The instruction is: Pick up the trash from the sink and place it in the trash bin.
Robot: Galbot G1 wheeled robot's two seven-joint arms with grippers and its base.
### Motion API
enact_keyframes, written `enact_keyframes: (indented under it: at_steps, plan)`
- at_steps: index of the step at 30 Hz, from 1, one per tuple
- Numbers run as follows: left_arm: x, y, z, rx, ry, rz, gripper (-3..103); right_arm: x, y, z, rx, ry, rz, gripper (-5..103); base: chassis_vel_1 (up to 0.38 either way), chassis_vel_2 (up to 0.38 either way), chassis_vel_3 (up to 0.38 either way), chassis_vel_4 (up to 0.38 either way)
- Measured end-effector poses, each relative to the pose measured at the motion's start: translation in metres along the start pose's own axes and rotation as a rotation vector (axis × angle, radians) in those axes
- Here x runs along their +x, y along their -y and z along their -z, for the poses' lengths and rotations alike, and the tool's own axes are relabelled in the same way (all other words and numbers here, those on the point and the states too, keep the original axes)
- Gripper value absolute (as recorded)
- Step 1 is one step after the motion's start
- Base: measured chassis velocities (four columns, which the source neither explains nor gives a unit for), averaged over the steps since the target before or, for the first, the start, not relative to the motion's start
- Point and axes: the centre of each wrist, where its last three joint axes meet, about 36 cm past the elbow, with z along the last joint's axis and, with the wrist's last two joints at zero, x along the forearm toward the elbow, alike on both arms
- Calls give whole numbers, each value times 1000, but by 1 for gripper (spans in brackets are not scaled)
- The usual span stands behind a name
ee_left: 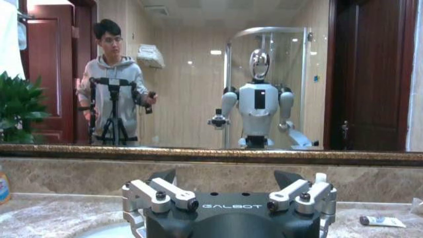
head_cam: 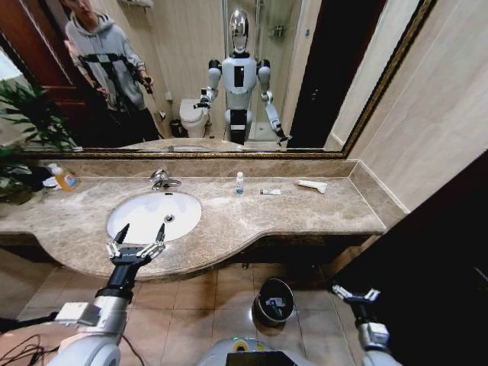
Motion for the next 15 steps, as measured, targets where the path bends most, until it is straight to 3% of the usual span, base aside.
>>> enact_keyframes:
  at_steps: [4, 7, 8, 13, 15]
  plan:
    - [0, 0, 0, 0, 0, 0, 100, -32, -6, 41, -22, 109, 35, 100, 0, 0, 0, 0]
    - [0, 0, 0, 0, 0, 0, 100, -93, -15, 83, -1, 222, 124, 100, 0, 0, 0, 0]
    - [0, 0, 0, 0, 0, 0, 100, -93, -15, 83, -1, 222, 124, 100, 0, 0, 0, 0]
    - [0, 0, 0, 0, 0, 0, 100, -163, -15, 96, 112, 278, 217, 100, 0, 0, 0, 0]
    - [0, 0, 0, 0, 0, 0, 100, -175, -15, 95, 127, 275, 237, 100, 0, 0, 0, 0]
